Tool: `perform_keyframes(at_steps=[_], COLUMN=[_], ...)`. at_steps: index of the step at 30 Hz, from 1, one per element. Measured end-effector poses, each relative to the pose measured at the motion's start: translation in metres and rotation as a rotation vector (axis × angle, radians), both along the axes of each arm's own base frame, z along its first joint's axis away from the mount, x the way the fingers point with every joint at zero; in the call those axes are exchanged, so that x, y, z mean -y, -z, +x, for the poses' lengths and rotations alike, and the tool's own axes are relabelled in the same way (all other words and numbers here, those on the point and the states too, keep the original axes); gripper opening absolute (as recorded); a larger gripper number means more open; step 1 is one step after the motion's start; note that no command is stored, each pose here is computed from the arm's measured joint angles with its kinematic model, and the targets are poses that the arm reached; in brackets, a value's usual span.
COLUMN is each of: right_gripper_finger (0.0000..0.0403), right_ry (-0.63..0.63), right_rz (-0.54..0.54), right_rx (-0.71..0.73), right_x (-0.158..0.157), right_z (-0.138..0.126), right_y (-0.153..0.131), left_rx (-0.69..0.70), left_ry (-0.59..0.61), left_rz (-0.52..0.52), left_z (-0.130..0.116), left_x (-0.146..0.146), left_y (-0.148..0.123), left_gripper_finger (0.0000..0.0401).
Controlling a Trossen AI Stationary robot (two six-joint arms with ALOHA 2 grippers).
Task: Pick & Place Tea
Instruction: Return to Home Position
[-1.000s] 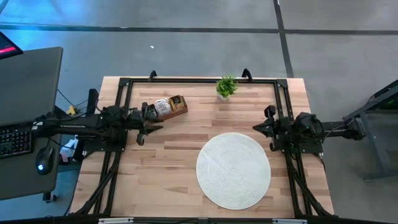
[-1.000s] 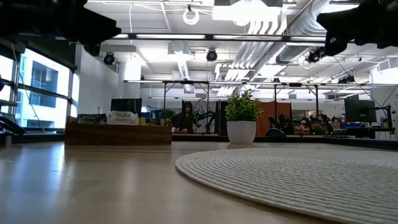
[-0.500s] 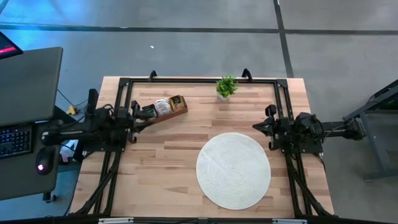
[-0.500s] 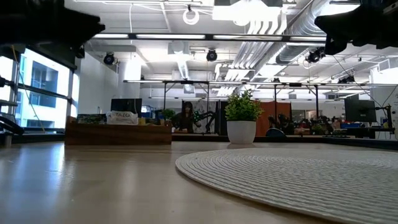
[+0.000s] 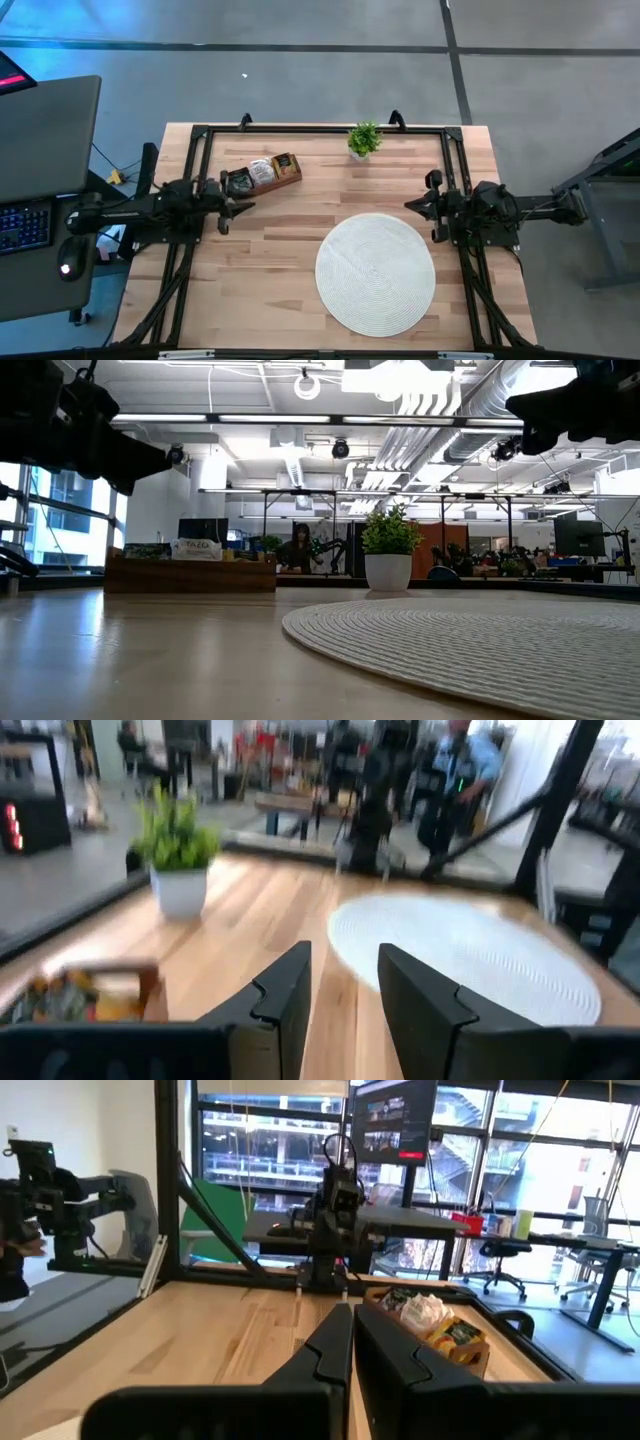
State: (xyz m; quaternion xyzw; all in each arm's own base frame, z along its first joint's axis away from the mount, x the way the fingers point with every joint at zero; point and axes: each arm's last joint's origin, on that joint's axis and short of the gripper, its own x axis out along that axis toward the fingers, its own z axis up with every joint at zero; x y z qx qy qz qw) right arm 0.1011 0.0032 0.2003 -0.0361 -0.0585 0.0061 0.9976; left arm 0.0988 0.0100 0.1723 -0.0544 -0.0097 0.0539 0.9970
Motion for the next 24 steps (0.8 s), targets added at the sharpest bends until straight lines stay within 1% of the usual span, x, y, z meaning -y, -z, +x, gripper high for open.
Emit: perform_keyframes(at_steps=[1,4,6,9,24], right_gripper_finger=[0.0011,0.0011,0.0011,0.0011,0.0011], right_ry=[0.001,0.001,0.001,-0.001,-0.001], right_rz=[-0.005,-0.013,0.002,0.033,0.037], right_rx=[0.002,-0.040,-0.062,-0.109,-0.112], right_x=[0.000,0.000,0.000,0.000,0.000], right_z=[0.000,0.002,0.004,0.004,0.005], right_y=[0.001,0.015,0.026,0.032,0.032], left_rx=[-0.029,-0.039,-0.039,-0.038,-0.038], left_ry=[0.000,0.003,0.003,0.002,0.001], left_rz=[-0.003,-0.004,-0.004,-0.004,-0.004], left_z=[0.000,0.000,0.000,0.000,0.000], left_x=[0.000,0.000,0.000,0.000,0.000], left_y=[0.003,0.004,0.004,0.004,0.004], left_gripper_finger=[0.0117,0.0117,0.0117,0.0117,0.0117])
